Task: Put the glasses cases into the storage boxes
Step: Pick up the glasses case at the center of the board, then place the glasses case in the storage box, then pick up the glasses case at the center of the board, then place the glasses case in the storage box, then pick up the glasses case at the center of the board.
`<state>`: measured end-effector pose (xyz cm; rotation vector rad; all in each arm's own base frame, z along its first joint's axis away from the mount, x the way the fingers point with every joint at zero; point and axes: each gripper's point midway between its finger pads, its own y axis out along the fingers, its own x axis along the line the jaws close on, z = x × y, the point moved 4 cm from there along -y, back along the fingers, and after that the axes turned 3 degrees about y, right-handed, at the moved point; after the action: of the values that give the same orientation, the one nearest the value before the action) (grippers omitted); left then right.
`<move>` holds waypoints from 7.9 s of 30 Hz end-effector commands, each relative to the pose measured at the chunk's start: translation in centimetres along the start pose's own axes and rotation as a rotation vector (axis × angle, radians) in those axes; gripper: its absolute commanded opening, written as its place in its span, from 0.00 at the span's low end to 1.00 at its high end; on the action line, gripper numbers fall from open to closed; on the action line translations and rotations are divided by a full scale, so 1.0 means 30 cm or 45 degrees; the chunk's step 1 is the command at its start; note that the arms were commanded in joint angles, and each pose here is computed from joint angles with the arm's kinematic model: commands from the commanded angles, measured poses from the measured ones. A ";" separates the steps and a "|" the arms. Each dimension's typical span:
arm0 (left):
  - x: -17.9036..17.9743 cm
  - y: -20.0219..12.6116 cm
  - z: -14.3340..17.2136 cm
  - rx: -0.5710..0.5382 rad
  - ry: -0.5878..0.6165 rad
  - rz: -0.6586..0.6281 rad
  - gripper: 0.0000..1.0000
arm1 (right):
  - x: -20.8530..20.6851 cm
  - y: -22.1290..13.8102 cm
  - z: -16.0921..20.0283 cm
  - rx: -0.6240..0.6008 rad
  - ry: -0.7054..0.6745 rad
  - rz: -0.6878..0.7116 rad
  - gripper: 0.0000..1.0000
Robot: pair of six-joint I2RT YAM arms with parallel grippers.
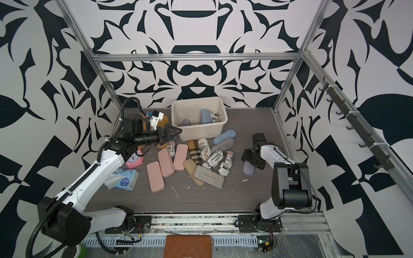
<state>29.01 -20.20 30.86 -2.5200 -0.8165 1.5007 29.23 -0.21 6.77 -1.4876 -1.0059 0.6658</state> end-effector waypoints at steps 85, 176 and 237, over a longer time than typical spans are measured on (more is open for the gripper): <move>-0.078 0.137 0.142 0.299 0.110 0.039 1.00 | 0.453 -0.242 0.204 -0.269 -0.465 -0.173 0.92; 0.168 -0.136 -0.011 -0.438 0.028 -0.708 0.99 | 1.035 -0.244 -0.572 -0.723 -0.765 -0.059 0.63; 0.110 -0.067 0.002 -0.300 0.050 -0.502 0.99 | 0.499 -0.373 0.500 -0.214 -1.157 -0.646 0.94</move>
<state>29.06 -16.47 27.65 -2.2842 -1.4790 1.2962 22.37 18.61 17.32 -1.0818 -2.0720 0.9892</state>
